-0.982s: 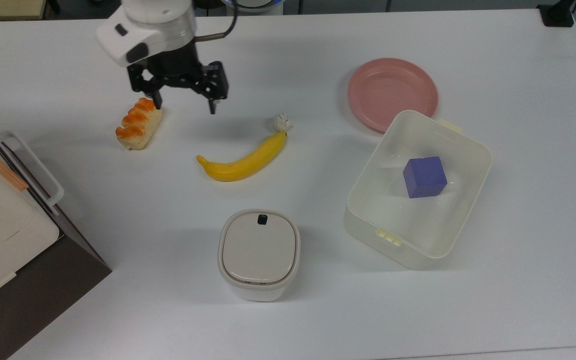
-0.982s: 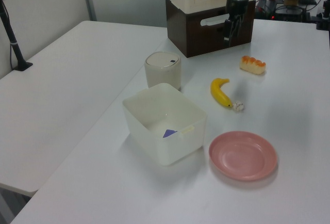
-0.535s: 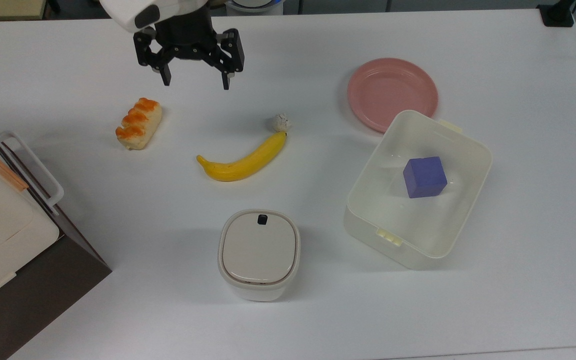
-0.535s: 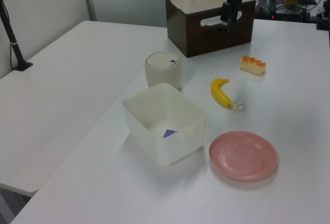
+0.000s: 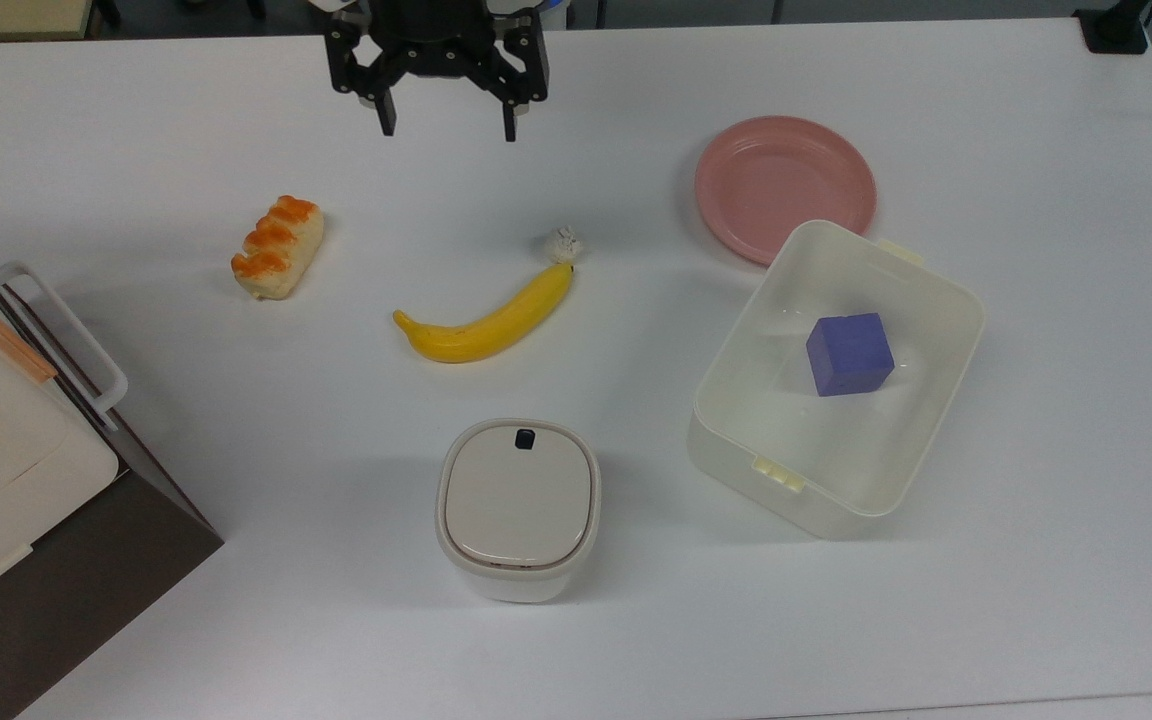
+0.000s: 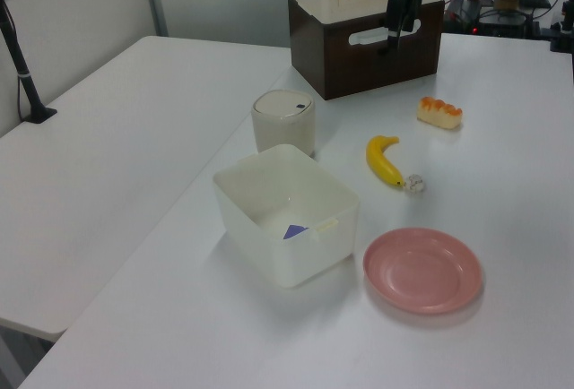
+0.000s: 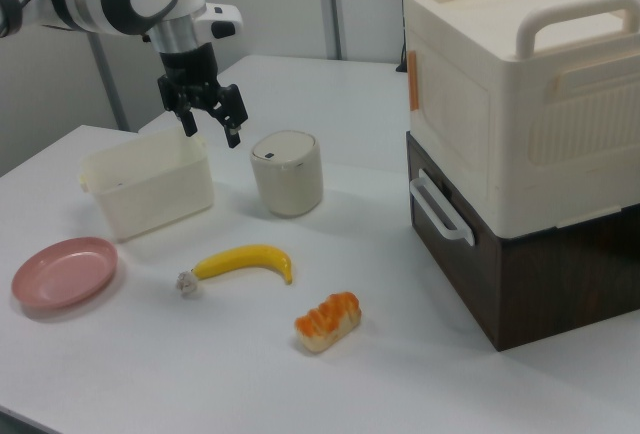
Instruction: Put the bread on the table
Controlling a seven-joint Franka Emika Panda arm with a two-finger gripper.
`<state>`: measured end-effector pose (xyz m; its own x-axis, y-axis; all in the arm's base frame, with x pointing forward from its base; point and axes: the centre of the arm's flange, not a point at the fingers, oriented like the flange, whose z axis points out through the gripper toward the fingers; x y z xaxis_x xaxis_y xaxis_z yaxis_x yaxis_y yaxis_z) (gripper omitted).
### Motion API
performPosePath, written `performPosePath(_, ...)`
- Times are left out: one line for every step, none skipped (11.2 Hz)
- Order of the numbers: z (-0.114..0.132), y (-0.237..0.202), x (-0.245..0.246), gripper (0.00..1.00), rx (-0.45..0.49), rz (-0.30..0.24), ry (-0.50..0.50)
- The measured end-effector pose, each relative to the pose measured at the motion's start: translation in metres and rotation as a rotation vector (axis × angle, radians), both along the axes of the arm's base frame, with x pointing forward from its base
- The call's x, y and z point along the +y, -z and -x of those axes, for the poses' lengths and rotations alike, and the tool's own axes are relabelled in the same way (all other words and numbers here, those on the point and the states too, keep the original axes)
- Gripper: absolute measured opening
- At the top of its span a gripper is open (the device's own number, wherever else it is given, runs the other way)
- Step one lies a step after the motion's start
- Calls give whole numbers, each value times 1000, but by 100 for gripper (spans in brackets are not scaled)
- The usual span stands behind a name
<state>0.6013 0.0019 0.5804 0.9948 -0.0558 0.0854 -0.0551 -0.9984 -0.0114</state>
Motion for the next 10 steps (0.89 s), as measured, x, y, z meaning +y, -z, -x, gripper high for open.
performPosePath(0, 0, 4, 100, 0, -2, 7)
performPosePath(0, -1, 5, 100, -1, -5, 33)
performPosePath(0, -3, 6, 100, -3, -8, 66)
performPosePath(2, -5, 6, 100, 4, -9, 79)
performPosePath(4, -8, 5, 100, 12, -8, 72)
performPosePath(7, -14, 4, 100, 12, -5, 47)
performPosePath(11, -21, 2, 100, 8, -4, 36)
performPosePath(15, -28, -1, 100, 3, -9, 35)
performPosePath(17, -33, -3, 100, -6, -22, 38)
performPosePath(17, -39, -3, 100, -17, -27, 39)
